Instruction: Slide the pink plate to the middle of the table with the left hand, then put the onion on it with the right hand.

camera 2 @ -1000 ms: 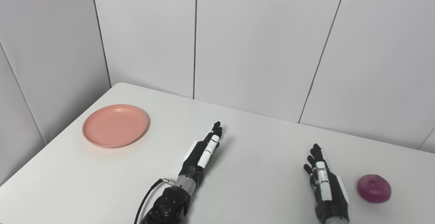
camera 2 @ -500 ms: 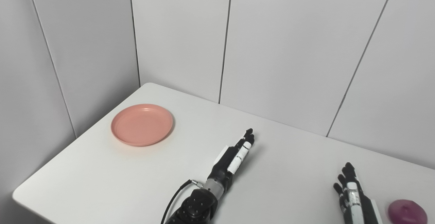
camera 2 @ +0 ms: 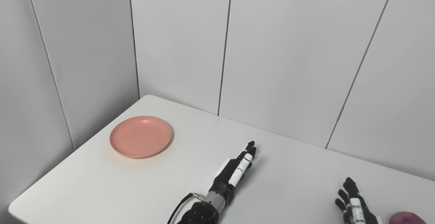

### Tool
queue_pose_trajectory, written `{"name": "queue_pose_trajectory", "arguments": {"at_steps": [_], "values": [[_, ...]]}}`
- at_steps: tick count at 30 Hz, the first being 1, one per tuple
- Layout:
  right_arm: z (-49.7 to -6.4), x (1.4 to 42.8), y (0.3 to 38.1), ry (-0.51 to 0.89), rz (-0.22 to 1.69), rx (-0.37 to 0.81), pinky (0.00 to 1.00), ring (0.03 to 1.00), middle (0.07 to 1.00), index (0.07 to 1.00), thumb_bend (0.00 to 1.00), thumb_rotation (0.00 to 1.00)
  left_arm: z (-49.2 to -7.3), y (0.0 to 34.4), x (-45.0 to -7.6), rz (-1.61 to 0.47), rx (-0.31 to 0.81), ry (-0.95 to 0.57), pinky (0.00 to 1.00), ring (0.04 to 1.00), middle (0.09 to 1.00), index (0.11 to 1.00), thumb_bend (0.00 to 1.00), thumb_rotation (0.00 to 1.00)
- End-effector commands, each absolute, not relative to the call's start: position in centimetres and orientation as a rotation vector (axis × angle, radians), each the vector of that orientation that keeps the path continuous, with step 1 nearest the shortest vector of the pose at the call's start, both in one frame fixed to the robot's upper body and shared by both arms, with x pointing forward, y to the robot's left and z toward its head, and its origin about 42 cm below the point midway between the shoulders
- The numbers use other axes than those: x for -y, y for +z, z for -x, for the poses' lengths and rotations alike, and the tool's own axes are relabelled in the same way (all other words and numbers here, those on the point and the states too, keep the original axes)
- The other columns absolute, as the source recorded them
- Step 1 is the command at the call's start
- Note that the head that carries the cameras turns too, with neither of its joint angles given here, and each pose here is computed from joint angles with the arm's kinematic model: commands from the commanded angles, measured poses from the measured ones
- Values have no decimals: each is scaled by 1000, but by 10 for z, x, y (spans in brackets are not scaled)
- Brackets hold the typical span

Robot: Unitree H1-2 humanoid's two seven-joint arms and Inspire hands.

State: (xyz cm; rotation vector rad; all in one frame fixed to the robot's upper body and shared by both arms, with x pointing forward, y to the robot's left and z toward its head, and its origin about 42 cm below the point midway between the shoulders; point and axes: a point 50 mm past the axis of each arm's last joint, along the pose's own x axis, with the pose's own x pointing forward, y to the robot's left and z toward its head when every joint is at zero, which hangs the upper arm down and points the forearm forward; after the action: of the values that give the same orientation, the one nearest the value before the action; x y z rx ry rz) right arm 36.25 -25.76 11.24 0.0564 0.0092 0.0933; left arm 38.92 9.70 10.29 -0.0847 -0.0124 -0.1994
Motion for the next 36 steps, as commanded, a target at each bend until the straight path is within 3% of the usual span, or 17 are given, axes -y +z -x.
{"name": "queue_pose_trajectory", "arguments": {"at_steps": [1,7,21,36], "values": [[-364,260,123,86,-38,2,950,968,973,963,587,838,-394,114,-104,107,72,-189,978,980,983,980,528,1000],[-360,258,129,85,-46,-9,995,984,984,974,545,849,-405,141,-128,126,139,-110,906,929,952,966,513,1000],[-357,257,135,86,-46,-8,1000,997,986,984,502,866,-421,171,-183,155,216,1,962,945,947,965,533,1000],[-355,257,136,106,-56,-5,1000,1000,1000,1000,413,892,-429,185,-241,12,278,202,910,906,911,927,548,1000]]}}
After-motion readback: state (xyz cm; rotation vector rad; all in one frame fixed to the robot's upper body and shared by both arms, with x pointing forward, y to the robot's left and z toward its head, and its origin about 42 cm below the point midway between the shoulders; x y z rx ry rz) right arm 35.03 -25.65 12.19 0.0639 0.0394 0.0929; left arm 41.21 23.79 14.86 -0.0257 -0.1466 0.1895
